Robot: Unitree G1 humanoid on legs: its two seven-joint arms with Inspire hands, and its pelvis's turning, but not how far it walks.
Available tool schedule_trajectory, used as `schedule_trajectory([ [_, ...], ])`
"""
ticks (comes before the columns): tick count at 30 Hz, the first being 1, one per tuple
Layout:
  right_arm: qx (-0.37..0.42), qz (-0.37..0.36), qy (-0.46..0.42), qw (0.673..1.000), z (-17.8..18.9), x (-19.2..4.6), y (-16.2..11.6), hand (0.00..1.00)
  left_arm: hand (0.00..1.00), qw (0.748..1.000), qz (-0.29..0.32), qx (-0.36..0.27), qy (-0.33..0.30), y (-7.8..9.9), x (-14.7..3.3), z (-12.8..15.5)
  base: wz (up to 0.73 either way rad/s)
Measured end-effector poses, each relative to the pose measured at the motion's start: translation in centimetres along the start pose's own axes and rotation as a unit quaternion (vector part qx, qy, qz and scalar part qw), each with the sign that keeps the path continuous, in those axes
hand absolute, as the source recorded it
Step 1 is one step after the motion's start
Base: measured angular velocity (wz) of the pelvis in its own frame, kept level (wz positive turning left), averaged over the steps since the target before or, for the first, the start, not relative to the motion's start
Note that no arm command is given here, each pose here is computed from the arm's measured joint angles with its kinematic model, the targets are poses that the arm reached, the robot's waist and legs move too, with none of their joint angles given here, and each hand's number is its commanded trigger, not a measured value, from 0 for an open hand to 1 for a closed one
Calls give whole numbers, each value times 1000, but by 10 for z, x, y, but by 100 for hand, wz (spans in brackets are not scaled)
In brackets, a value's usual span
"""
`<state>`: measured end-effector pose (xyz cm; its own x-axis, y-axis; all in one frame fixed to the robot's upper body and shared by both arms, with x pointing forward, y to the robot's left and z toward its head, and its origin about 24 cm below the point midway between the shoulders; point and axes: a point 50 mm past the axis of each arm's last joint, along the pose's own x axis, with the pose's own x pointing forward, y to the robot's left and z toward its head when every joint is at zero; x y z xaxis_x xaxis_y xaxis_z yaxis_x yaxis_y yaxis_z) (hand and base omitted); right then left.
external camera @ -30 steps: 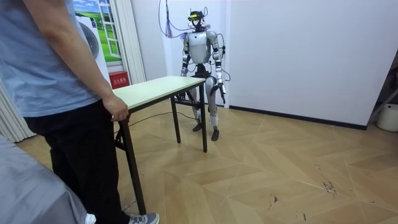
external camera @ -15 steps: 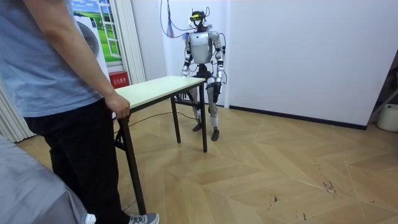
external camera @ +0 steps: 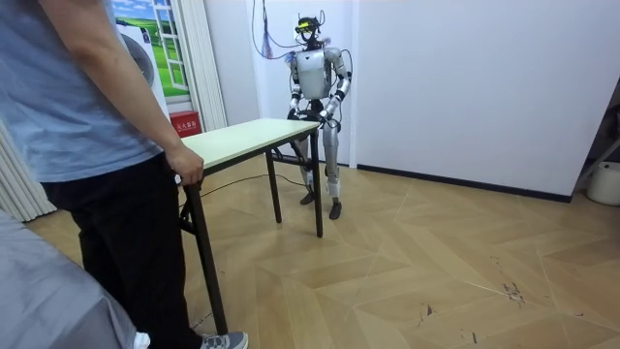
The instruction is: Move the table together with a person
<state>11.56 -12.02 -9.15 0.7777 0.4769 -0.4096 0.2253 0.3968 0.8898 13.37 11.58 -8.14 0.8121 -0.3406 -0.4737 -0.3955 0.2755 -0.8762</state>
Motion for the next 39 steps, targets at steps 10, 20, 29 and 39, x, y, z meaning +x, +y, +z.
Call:
schedule_trajectory([
  [10, -1, 35, -14, 999, 17, 8, 17, 0, 0, 999, -47, 10, -2, -26, 16, 11, 0],
  [20, -17, 53, -15, 998, 26, 11, 26, 0, 0, 998, -56, 25, -2, -36, 20, 23, -2],
  [29, -5, 58, -44, 997, 38, 15, 29, 0, 0, 999, -26, 19, -25, -33, 19, 37, -7],
  [39, 1, 19, -42, 999, 56, 36, 30, 0, 0, 998, 41, 2, -55, -19, 22, 60, 3],
])
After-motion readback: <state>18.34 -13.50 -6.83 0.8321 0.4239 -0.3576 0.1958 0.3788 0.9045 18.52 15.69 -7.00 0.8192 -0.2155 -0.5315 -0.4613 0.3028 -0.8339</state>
